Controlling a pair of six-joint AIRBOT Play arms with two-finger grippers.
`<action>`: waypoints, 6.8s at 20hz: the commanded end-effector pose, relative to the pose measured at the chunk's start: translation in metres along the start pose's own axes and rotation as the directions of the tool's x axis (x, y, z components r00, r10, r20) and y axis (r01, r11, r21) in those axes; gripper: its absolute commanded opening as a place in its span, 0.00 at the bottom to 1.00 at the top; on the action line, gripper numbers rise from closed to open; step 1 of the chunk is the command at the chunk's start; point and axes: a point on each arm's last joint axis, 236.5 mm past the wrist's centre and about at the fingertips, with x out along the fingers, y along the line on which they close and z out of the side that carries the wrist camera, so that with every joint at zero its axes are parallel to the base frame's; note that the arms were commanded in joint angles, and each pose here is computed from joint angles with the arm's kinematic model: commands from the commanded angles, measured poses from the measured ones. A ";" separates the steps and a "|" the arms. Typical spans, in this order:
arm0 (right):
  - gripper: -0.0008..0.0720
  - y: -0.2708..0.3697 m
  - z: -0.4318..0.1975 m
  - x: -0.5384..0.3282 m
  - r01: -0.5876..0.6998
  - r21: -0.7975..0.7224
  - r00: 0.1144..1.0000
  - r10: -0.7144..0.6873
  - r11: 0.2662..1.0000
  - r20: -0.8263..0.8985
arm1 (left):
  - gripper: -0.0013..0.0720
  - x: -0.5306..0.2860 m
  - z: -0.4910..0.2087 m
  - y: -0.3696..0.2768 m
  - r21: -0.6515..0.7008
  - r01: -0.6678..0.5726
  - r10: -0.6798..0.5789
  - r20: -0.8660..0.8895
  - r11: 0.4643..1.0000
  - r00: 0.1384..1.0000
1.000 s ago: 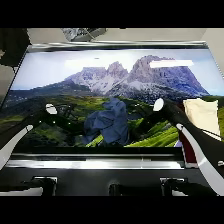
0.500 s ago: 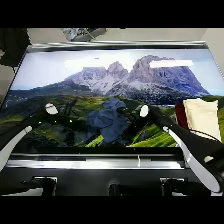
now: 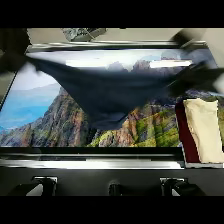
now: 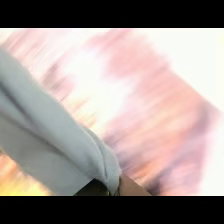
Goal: Fold the shirts.
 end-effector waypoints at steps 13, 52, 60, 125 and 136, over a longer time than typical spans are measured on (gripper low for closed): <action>0.07 -0.050 0.015 -0.123 0.176 0.156 0.968 -0.199 0.972 0.152 | 0.05 -0.125 0.052 -0.026 0.042 -0.129 0.118 0.205 0.991 0.972; 0.99 0.417 -0.241 0.062 -0.201 0.953 0.560 0.825 0.225 -0.076 | 0.05 0.128 -0.333 0.141 -0.348 -0.103 -0.190 -0.709 0.932 0.679; 0.86 0.431 -0.200 0.103 -0.200 0.956 0.622 0.782 0.213 -0.044 | 0.05 0.130 -0.332 0.143 -0.345 -0.105 -0.183 -0.704 0.933 0.686; 0.76 0.081 -0.241 0.147 -0.314 0.572 0.561 0.634 0.758 -0.532 | 0.61 0.055 -0.419 0.192 -0.433 -0.523 -0.077 -0.818 0.734 0.569; 0.76 0.116 -0.275 0.132 -0.342 0.620 0.436 0.704 0.706 -0.561 | 0.05 0.080 -0.421 0.187 -0.366 -0.463 -0.027 -0.807 0.807 0.590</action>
